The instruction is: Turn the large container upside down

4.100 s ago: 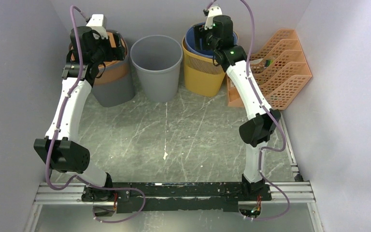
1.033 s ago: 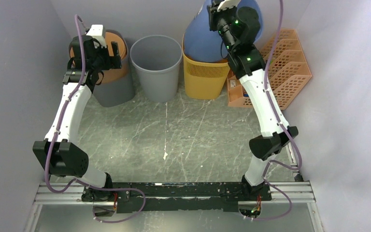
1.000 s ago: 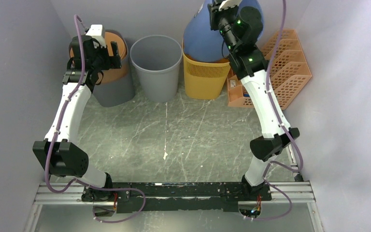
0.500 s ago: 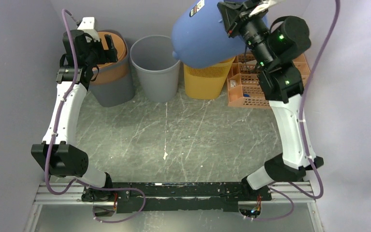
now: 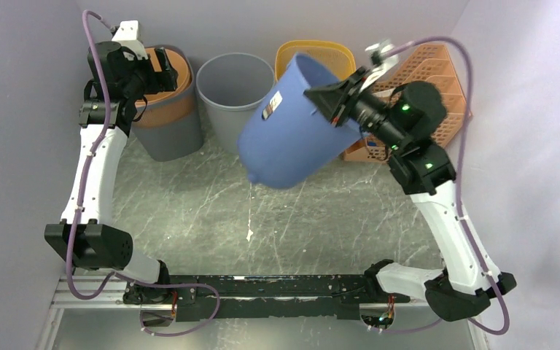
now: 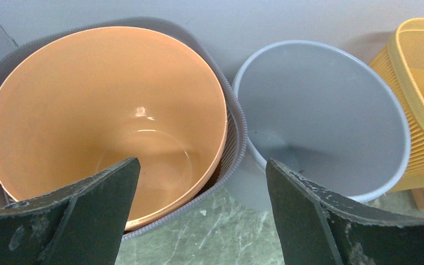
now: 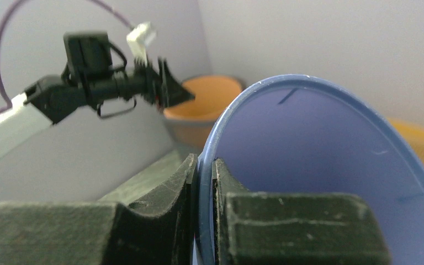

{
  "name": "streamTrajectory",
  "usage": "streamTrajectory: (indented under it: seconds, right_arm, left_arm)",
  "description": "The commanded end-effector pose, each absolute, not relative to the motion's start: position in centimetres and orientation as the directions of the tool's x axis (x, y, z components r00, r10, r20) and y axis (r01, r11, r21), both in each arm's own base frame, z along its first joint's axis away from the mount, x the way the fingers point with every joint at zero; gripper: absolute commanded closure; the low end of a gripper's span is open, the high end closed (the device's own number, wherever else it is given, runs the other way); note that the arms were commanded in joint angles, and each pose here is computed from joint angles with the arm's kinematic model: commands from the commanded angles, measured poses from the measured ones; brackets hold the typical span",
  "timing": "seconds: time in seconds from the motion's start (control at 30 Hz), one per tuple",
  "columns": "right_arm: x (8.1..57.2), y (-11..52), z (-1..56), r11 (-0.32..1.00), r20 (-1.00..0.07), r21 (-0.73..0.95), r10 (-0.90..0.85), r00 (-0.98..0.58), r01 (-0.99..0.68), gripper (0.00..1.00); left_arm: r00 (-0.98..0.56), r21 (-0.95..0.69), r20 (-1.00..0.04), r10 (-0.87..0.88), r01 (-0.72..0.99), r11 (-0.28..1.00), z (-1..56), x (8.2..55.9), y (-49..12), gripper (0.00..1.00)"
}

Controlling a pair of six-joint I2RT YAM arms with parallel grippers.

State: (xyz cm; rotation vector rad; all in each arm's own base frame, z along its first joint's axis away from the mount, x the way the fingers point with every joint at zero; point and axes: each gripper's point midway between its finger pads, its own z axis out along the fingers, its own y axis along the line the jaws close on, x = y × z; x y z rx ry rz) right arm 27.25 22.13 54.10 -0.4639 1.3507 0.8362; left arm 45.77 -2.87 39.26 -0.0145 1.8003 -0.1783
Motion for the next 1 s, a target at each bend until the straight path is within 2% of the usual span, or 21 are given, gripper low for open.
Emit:
streamTrajectory:
  seconds: [0.0,0.17,0.27,0.43,0.63,0.8,0.97]
  right_arm:
    - [26.2,25.0,50.3,0.542,-0.957,0.233,0.275,-0.092,-0.807,1.00]
    - [25.1,28.6,44.2,0.498,-0.955,0.284,0.219,-0.198,-0.819,1.00]
    - [23.4,31.7,41.8,0.423,-0.944,0.322,0.206,-0.256,-0.847,1.00]
    - [20.1,37.1,41.0,0.320,-0.935,0.344,0.208,-0.289,-0.883,1.00]
    - [19.1,39.1,40.1,0.250,-0.861,0.472,0.338,-0.380,-0.845,1.00]
    - [20.4,38.1,36.2,0.306,-0.811,0.556,0.406,-0.422,-0.773,1.00]
    - [22.7,35.8,31.2,0.433,-0.798,0.596,0.416,-0.436,-0.676,1.00]
  left_arm:
    - [-0.197,-0.154,-0.972,-0.129,0.121,0.981,41.6,44.5,-3.4,0.05]
    - [-0.222,-0.149,-0.967,-0.122,0.113,0.982,40.5,44.6,-3.2,0.06]
    - [-0.237,-0.154,-0.964,-0.123,0.115,0.981,39.8,44.7,-3.4,0.07]
    - [-0.252,-0.144,-0.961,-0.113,0.106,0.984,39.5,44.8,-3.2,0.07]
    - [-0.250,-0.134,-0.963,-0.104,0.107,0.985,39.8,44.5,-3.1,0.07]
    - [-0.270,-0.129,-0.958,-0.096,0.107,0.986,38.9,44.5,-3.1,0.08]
    - [-0.282,-0.120,-0.955,-0.089,0.095,0.988,38.2,44.5,-2.8,0.08]
